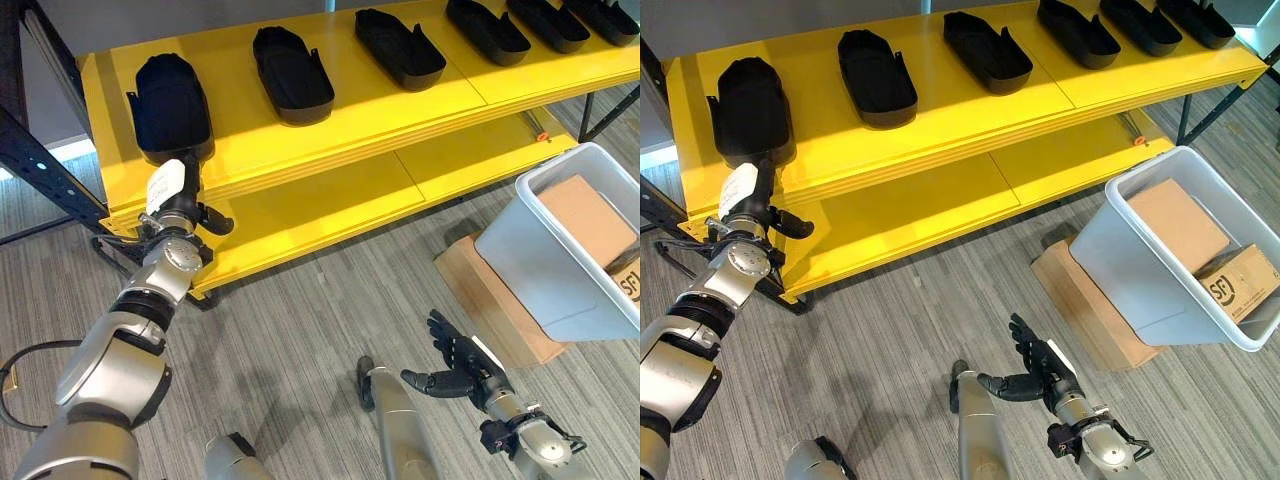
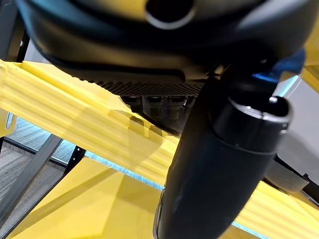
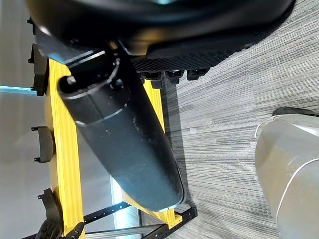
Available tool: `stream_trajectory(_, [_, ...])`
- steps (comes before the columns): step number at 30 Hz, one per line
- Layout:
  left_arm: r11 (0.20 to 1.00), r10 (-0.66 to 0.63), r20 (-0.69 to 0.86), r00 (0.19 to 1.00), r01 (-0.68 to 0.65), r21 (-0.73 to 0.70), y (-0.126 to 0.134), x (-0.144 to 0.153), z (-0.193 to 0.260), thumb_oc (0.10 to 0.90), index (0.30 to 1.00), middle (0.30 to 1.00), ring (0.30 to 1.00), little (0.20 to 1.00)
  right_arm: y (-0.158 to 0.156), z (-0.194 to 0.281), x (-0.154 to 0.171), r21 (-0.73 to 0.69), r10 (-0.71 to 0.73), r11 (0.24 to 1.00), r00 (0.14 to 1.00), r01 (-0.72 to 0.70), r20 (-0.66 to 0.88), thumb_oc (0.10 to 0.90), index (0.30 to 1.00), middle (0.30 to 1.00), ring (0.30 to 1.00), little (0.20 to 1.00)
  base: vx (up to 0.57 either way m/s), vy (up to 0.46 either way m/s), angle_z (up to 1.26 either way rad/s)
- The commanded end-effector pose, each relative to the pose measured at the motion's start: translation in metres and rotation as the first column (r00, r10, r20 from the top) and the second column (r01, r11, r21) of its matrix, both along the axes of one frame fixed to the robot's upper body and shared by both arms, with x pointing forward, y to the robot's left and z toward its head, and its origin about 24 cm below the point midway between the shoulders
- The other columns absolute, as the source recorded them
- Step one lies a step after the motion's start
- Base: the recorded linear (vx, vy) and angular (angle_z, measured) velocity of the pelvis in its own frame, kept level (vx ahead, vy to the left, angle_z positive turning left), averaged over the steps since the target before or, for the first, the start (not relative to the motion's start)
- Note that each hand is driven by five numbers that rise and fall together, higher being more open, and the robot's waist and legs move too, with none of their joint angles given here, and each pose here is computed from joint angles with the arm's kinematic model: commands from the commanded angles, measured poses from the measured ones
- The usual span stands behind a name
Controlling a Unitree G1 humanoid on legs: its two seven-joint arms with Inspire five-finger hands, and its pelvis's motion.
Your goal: Move parts from the plastic box to the shelf.
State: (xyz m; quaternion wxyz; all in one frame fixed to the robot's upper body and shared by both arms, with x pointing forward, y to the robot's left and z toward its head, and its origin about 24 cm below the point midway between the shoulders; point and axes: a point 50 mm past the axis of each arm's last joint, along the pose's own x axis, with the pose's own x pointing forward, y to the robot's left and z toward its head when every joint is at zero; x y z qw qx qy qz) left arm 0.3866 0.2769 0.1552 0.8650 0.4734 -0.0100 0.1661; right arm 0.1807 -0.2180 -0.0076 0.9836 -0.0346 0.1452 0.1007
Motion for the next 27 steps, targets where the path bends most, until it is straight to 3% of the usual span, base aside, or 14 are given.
stream_trajectory(1, [0.998,-0.001,0.261,0.965,0.016,-0.056,-0.0063,0.0104,0.0677,0.9,1.0,1.0,1.0,1.0,-0.0114,0.023,0.0097,0.003,-0.005,1.0,0.992,0.005,0.128,0.9,1.0,1.0,1.0,1.0,0.0,0.0,0.0])
stream_trajectory(27, [0.999,0.002,0.238,0.971,0.01,-0.047,-0.0021,0.0102,0.0682,0.9,1.0,1.0,1.0,1.0,-0.0141,0.0202,0.0098,0.007,-0.022,1.0,0.993,0.021,0.115,0.9,1.0,1.0,1.0,1.0,0.0,0.0,0.0])
